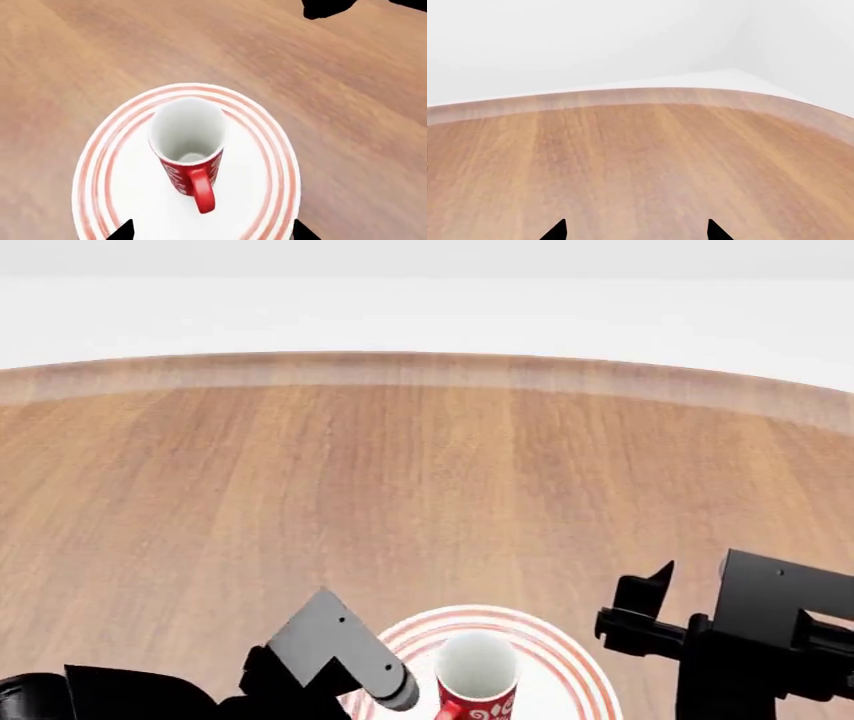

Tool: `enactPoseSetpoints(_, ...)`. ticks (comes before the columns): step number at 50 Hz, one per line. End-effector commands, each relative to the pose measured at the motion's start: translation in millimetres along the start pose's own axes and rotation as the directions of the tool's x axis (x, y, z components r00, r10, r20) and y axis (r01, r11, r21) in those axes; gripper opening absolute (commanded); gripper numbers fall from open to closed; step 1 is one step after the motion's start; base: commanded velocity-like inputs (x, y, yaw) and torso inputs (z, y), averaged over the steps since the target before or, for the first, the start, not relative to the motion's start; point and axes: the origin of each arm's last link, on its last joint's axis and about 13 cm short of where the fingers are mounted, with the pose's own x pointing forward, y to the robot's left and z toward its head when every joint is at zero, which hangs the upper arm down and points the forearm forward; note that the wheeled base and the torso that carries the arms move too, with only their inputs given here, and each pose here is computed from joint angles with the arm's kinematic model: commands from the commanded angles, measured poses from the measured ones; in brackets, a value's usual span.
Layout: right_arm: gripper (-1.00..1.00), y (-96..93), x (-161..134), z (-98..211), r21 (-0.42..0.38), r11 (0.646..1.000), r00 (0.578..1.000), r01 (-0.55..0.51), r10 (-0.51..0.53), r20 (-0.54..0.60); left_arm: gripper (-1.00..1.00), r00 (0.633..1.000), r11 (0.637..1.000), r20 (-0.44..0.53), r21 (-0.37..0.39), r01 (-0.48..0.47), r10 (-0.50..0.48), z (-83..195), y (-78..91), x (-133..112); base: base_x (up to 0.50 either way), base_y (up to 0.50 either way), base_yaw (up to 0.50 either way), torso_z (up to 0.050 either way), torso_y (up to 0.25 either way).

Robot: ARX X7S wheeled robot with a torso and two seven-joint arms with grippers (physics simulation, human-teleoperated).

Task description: Pick up the red mug and put it on the plate

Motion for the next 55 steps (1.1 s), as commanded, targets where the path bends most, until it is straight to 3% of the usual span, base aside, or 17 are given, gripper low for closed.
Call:
enactPoseSetpoints(1, 1.00, 2.5, -1, 4, -0.003, 1.000, 1.000, -0.003, 0.003, 0.006, 1.00, 0.990, 0.999, 0.137, 0.017, 0.039, -0.041, 1, -13.2, -59, 0.00, 0.00, 0.00, 0.000, 0.000)
enactPoseSetpoints(5, 1.00, 2.9, -1, 7, -0.010, 1.000, 1.000, -0.003, 0.003, 0.013, 1.00, 0.959, 0.995, 0.268, 0.011, 0.096, -0.095, 5, -9.1, -72, 0.00, 0.00, 0.00, 0.000, 0.000)
enactPoseSetpoints(6, 1.00, 2.9, -1, 8, -0.012, 1.000, 1.000, -0.002, 0.003, 0.015, 1.00, 0.952, 0.997, 0.298, 0.001, 0.074, -0.071, 6, -7.5, -73, 0.00, 0.00, 0.00, 0.000, 0.000)
enactPoseSetpoints(8, 1.00, 3.3, -2, 12, -0.012, 1.000, 1.000, -0.006, 0.006, 0.026, 1.00, 0.901, 0.999, 0.432, -0.045, -0.017, 0.034, 11, -0.2, -73, 0.00, 0.00, 0.00, 0.000, 0.000)
enactPoseSetpoints(10, 1.00, 4.0, -3, 14, -0.013, 1.000, 0.999, -0.009, 0.009, 0.031, 1.00, 0.876, 0.994, 0.471, -0.084, -0.069, 0.101, 12, 3.9, -71, 0.00, 0.00, 0.00, 0.000, 0.000)
enactPoseSetpoints(11, 1.00, 5.3, -4, 15, -0.016, 1.000, 0.999, -0.015, 0.016, 0.038, 1.00, 0.822, 0.976, 0.526, -0.127, -0.176, 0.217, 14, 9.0, -68, 0.00, 0.00, 0.00, 0.000, 0.000)
enactPoseSetpoints(12, 1.00, 6.1, -4, 17, -0.018, 1.000, 0.999, -0.022, 0.023, 0.047, 1.00, 0.802, 0.964, 0.535, -0.169, -0.207, 0.266, 15, 12.0, -66, 0.00, 0.00, 0.00, 0.000, 0.000)
enactPoseSetpoints(13, 1.00, 7.4, -5, 19, -0.018, 0.999, 0.997, -0.036, 0.037, 0.066, 1.00, 0.759, 0.927, 0.533, -0.192, -0.321, 0.374, 15, 16.1, -62, 0.00, 0.00, 0.00, 0.000, 0.000)
enactPoseSetpoints(16, 1.00, 10.2, -8, 23, -0.043, 0.999, 0.993, -0.032, 0.037, 0.111, 1.00, 0.632, 0.829, 0.550, -0.245, -0.503, 0.546, 14, 24.9, -54, 0.00, 0.00, 0.00, 0.000, 0.000)
enactPoseSetpoints(20, 1.00, 12.7, -15, 30, -0.062, 0.997, 0.984, -0.048, 0.058, 0.171, 1.00, 0.612, 0.801, 0.537, -0.245, -0.546, 0.581, 9, 26.5, -47, 0.00, 0.00, 0.00, 0.000, 0.000)
enactPoseSetpoints(22, 1.00, 13.5, -20, 36, -0.062, 0.996, 0.976, -0.063, 0.074, 0.206, 1.00, 0.563, 0.771, 0.554, -0.268, -0.578, 0.614, 10, 25.9, -48, 0.00, 0.00, 0.00, 0.000, 0.000)
enactPoseSetpoints(24, 1.00, 14.7, -25, 41, -0.072, 0.995, 0.965, -0.073, 0.089, 0.248, 1.00, 0.576, 0.779, 0.540, -0.295, -0.554, 0.614, 9, 25.8, -48, 0.00, 0.00, 0.00, 0.000, 0.000)
enactPoseSetpoints(31, 1.00, 20.5, -38, 52, -0.119, 0.987, 0.926, -0.109, 0.144, 0.350, 1.00, 0.548, 0.764, 0.548, -0.323, -0.559, 0.633, 10, 25.5, -52, 0.00, 0.00, 0.00, 0.000, 0.000)
enactPoseSetpoints(55, 1.00, 25.2, -47, 58, -0.154, 0.979, 0.903, -0.135, 0.185, 0.388, 1.00, 0.538, 0.759, 0.546, -0.353, -0.547, 0.642, 8, 29.8, -49, 0.00, 0.00, 0.00, 0.000, 0.000)
